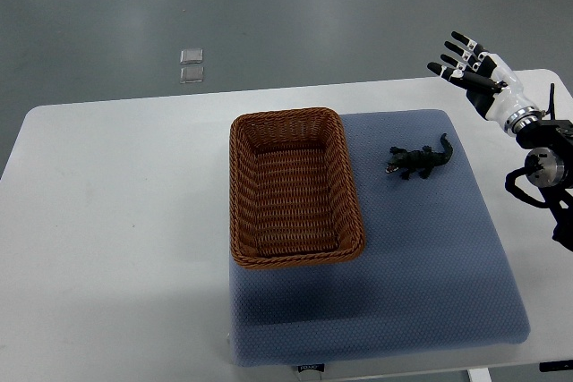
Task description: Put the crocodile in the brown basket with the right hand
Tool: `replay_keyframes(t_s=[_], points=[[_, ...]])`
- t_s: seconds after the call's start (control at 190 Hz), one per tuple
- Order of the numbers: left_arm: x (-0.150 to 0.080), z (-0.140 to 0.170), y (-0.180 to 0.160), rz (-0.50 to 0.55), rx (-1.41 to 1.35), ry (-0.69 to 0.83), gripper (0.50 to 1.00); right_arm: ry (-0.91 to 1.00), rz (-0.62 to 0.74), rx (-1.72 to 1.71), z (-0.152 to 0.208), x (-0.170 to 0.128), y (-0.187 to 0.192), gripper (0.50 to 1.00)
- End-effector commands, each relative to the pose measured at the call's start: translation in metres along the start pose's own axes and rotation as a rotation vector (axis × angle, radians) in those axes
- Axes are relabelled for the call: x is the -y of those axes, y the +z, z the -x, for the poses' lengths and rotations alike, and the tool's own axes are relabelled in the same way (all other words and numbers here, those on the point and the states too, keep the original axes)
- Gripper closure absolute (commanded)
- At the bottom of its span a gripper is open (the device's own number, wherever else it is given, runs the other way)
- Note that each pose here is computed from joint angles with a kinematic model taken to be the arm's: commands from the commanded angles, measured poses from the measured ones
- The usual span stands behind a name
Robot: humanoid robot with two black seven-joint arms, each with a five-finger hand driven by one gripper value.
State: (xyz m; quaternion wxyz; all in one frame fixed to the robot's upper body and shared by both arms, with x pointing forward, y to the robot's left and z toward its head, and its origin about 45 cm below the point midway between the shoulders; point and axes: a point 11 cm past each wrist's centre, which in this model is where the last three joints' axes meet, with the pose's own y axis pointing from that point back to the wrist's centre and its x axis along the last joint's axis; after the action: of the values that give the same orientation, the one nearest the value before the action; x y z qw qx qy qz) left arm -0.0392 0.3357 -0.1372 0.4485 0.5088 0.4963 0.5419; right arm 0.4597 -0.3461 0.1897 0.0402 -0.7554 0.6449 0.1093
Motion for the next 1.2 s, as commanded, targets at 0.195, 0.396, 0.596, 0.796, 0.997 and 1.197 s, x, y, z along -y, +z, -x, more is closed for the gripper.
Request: replay_keyframes(t_s=[0.195,0.396,0.596,0.796,0.997,1.197], points=[[0.0,0.0,0.0,0.0,-0.001,0.0,0.5,-0.106,0.013,-0.186,0.007,0.005,-0.027,0.572],[0.0,0.0,0.0,0.0,-0.001,0.0,0.5,-0.277,0.031,-0.511,0.021,0.001,-0.049,0.572],[0.0,0.0,0.0,0.0,-0.001,0.0,0.5,-0.446,0.062,-0.833,0.039,-0.006,-0.044,0.574],[0.0,0.0,0.0,0.0,-0.001,0.0,0.5,-0.579,0.079,-1.155,0.052,-0.013,-0.024,0.576],[0.0,0.0,0.0,0.0,0.001,0.0,0.5,-0.651,0.096,-1.415,0.047,-0.024,-0.002,0.576],[0.0,0.0,0.0,0.0,0.001,0.0,0.5,-0.698,0.102,-1.54,0.045,-0.03,0.013,0.579]])
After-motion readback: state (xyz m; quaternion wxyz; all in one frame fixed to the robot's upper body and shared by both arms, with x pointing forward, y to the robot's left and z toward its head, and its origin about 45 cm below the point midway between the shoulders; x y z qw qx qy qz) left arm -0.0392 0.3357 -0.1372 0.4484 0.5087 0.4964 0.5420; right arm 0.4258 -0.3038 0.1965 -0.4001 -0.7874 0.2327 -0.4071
